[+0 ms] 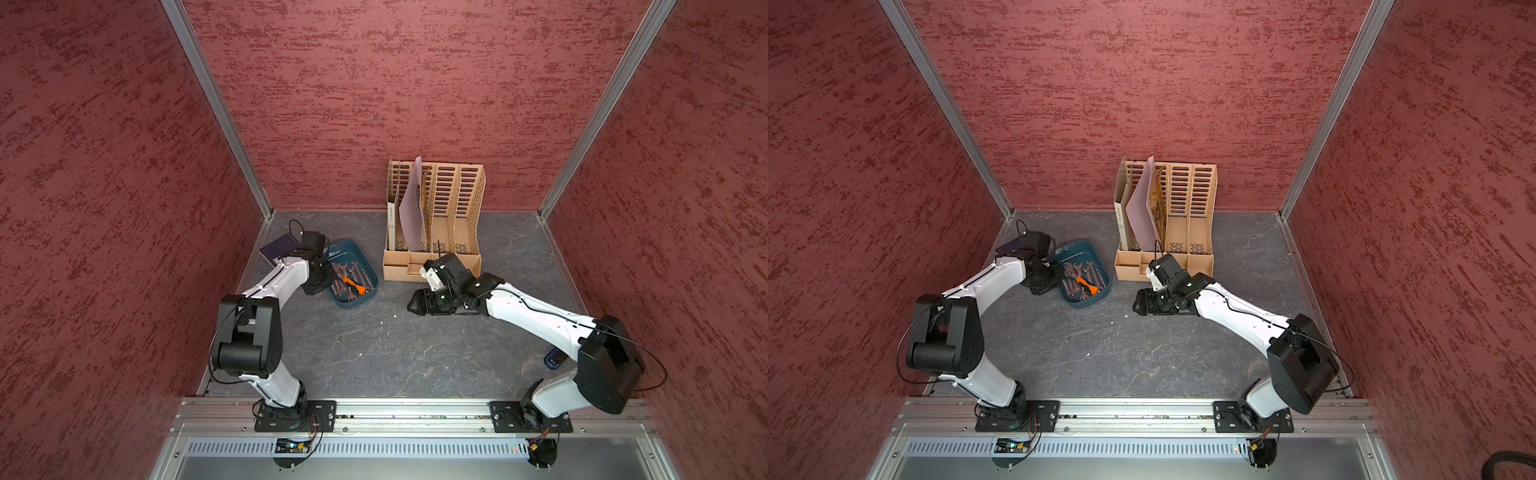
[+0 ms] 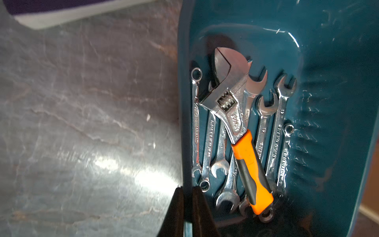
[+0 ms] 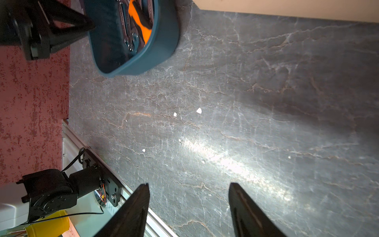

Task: Take out the wrench from the storage box
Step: Move the storage box to the center of the board, then pick up the wrench from the storage box, then place the wrench at the center of the board, then pick up the wrench from the storage box.

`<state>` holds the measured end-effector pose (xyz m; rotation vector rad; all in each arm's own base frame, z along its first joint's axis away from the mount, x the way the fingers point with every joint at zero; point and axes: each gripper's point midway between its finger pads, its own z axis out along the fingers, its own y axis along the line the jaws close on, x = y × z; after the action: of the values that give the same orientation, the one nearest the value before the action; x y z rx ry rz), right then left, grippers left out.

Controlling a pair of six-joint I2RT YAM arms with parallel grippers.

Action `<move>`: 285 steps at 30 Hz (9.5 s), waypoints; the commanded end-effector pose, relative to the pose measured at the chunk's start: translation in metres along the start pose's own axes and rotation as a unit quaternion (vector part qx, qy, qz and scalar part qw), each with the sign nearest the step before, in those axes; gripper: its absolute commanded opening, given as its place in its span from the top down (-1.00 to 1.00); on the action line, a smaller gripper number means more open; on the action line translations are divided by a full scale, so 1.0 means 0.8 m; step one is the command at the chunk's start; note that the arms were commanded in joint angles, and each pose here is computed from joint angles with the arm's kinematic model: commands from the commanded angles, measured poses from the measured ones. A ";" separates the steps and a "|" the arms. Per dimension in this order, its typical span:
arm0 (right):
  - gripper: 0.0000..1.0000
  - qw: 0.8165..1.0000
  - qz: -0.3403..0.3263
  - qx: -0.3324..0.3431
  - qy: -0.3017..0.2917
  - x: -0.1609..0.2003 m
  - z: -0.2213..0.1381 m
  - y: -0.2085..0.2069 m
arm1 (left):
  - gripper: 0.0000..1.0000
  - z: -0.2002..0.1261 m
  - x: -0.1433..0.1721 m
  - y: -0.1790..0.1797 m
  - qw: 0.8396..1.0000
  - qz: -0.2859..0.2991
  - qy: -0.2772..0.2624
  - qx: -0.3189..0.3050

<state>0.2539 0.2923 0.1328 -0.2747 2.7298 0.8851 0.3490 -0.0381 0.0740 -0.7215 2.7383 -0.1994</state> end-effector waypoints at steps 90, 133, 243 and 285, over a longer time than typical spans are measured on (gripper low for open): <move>-0.15 0.958 -0.090 0.251 0.108 0.044 0.083 -0.071 | -0.04 -0.101 0.161 -0.055 0.985 0.081 -0.041 0.146; 0.87 0.962 -0.103 0.251 -0.006 -0.019 -0.039 -0.024 | -0.03 -0.095 0.163 -0.042 0.986 0.064 -0.035 0.147; -0.56 0.963 0.041 0.234 -0.126 0.031 -0.197 -0.157 | -0.85 -0.021 0.274 -0.280 0.947 0.312 0.075 -0.001; -0.56 0.964 0.041 0.236 -0.118 0.030 -0.190 -0.160 | 0.47 0.059 0.267 -0.218 0.946 0.270 0.129 -0.126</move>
<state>0.2333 0.1022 0.1755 0.0159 2.6434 0.2668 0.2677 -0.2980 0.0234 0.0449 3.0933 0.1733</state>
